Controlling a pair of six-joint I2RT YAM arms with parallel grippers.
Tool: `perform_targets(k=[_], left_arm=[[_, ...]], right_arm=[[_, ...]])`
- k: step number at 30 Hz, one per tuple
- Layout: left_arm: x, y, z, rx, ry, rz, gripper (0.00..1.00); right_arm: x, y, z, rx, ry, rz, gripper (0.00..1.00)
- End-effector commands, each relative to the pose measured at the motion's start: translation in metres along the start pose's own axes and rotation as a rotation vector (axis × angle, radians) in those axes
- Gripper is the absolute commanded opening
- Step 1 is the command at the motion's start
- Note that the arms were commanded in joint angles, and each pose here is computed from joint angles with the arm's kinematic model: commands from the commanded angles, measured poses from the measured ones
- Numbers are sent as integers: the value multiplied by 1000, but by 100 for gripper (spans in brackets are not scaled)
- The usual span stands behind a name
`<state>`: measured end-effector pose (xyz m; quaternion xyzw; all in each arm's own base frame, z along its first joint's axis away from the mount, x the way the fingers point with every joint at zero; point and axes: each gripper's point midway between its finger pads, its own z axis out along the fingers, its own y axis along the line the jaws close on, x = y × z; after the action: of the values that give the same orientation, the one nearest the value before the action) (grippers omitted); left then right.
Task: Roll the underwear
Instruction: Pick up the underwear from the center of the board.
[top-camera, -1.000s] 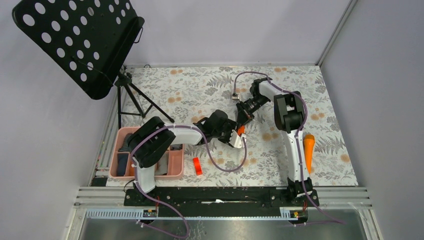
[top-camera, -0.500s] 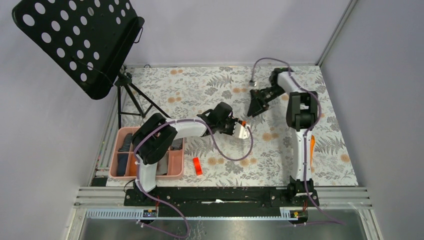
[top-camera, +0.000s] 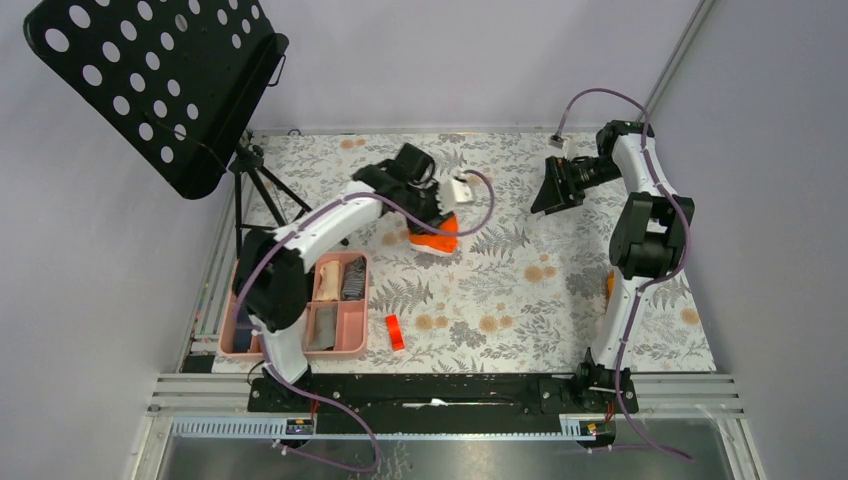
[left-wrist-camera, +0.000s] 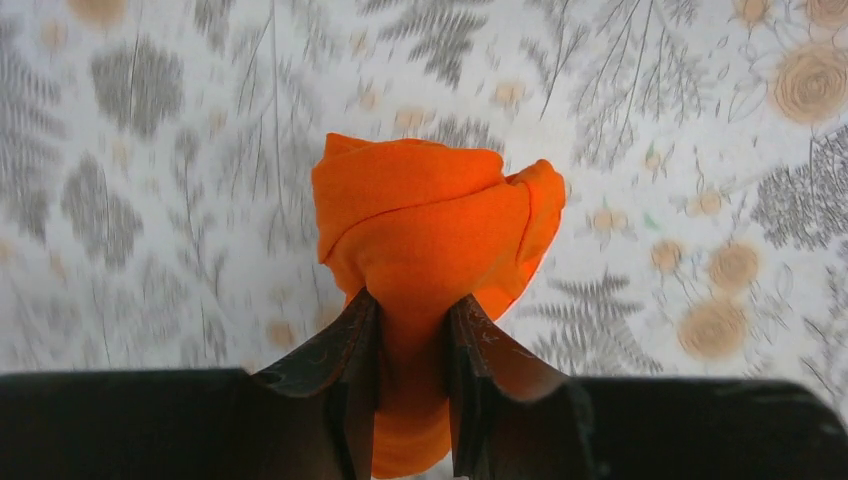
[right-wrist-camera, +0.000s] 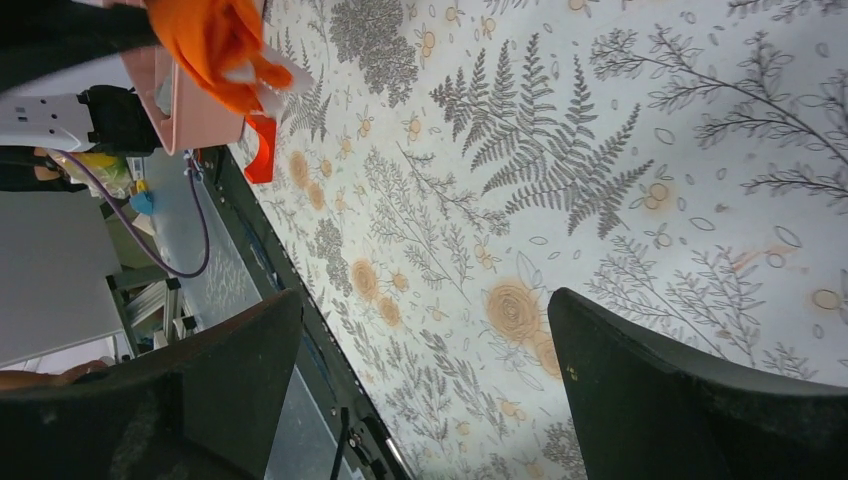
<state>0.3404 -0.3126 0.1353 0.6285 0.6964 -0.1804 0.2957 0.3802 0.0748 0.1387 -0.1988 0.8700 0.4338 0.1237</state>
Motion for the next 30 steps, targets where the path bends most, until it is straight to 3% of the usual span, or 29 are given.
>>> perform_targets(k=[1, 6, 11, 14, 18, 22, 30], left_arm=[[41, -8, -83, -76, 89, -259, 0], [84, -16, -148, -294, 187, -375, 0], [120, -22, -211, -647, 268, -574, 0], [134, -27, -229, -724, 340, -634, 0], [152, -45, -229, -669, 446, -685, 0], [173, -91, -213, -432, 628, -746, 0], [189, -139, -209, -246, 701, -755, 0]], right_arm=[[-2, 16, -8, 52, -12, -15, 100], [5, 13, -9, 80, 3, -4, 100], [4, 7, -7, 91, 10, 9, 100], [4, 4, -5, 90, 16, 16, 100], [7, -1, -2, 89, 26, 25, 100], [10, -4, -1, 98, 39, 29, 100], [14, -7, 0, 105, 52, 31, 100]])
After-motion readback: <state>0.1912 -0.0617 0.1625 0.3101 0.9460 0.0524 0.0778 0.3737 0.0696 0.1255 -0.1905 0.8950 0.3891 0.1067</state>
